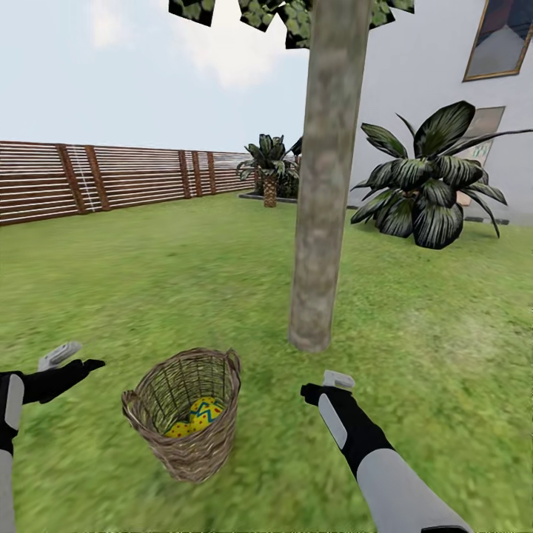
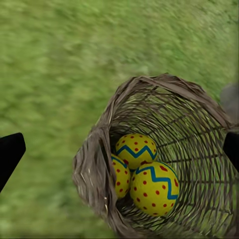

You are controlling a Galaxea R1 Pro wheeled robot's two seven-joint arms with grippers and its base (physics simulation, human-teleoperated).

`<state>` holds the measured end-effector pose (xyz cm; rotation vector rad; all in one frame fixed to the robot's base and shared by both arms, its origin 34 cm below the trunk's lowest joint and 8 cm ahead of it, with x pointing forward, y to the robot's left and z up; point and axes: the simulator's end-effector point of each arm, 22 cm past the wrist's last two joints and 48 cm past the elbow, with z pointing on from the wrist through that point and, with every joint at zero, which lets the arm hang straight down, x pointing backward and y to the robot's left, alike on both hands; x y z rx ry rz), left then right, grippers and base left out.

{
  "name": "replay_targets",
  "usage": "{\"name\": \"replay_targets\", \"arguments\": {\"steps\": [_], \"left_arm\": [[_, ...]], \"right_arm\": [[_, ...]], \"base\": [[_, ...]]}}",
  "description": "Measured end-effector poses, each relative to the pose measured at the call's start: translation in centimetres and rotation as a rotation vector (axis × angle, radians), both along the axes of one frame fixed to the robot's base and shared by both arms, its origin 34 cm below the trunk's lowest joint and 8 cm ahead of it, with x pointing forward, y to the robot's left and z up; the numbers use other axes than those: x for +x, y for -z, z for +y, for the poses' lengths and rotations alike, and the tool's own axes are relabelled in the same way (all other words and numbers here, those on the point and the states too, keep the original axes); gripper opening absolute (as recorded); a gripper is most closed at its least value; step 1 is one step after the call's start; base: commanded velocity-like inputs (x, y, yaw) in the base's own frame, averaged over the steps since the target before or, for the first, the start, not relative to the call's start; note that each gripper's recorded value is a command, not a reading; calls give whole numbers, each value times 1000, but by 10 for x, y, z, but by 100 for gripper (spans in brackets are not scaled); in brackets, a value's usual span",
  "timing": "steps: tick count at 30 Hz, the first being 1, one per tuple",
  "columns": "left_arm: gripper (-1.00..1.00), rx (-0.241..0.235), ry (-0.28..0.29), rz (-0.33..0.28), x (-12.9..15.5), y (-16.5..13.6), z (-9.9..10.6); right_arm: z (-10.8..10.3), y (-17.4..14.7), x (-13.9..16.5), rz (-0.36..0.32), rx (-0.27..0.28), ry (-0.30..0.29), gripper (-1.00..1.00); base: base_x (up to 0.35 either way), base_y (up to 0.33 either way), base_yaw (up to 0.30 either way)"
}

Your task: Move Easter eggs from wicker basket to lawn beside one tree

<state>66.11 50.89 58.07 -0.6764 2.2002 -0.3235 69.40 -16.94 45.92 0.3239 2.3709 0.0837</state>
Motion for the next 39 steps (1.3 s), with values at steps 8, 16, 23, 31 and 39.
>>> {"name": "replay_targets", "arguments": {"steps": [8,16,23,31,39], "left_arm": [[100,-2,-3,-1,4,-18,1],[100,-1,-6,-1,6,-30,4],[100,-4,-17,-8,4,-31,9],[100,-11,-28,-13,3,-31,12],[100,-12,-28,-14,3,-32,12]], "right_arm": [[12,-24,7,-17,-25,-51,100],[19,-38,12,-27,-11,-70,100],[19,-38,12,-28,-9,-72,100],[20,-38,12,-29,-7,-74,100],[31,-73,9,17,29,-136,100]], "base": [[-47,25,0],[-141,124,1],[-9,97,176],[0,269,212],[0,196,16]]}}
